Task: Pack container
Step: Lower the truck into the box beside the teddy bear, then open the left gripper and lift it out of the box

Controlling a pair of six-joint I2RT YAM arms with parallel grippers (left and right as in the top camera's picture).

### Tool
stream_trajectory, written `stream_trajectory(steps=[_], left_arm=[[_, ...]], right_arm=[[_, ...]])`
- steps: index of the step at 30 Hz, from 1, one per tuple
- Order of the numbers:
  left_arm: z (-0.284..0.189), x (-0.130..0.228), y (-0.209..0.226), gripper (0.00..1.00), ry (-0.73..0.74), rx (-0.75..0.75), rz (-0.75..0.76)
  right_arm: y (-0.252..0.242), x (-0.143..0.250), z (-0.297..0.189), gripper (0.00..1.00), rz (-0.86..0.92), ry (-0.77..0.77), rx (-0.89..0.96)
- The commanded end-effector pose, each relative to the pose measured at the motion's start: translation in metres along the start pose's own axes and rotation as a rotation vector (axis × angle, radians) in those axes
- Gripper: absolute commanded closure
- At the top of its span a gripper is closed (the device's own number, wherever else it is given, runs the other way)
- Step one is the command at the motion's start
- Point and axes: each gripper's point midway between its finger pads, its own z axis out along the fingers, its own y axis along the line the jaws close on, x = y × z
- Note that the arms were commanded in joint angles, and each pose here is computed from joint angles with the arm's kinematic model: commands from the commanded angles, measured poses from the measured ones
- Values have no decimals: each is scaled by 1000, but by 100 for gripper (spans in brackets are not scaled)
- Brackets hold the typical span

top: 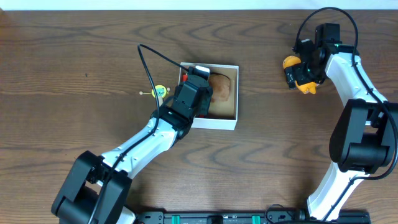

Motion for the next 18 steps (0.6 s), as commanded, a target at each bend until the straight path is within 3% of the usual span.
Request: stream_trajectory(steps=[1, 5, 8, 14, 18], left_arm=[[-14, -30, 0, 51, -75, 1, -12], [-19, -35, -3, 52, -72, 12, -10], [-20, -23, -23, 53, -15, 133, 0], [-23, -17, -40, 94, 13, 233, 3], [-24, -7, -43, 94, 52, 234, 6]], right_arm=[[5, -1, 2, 1, -9, 2, -11], [5, -1, 2, 1, -9, 2, -11], [5, -1, 2, 1, -9, 2, -11], [5, -1, 2, 1, -9, 2, -11], [5, -1, 2, 1, -9, 2, -11]])
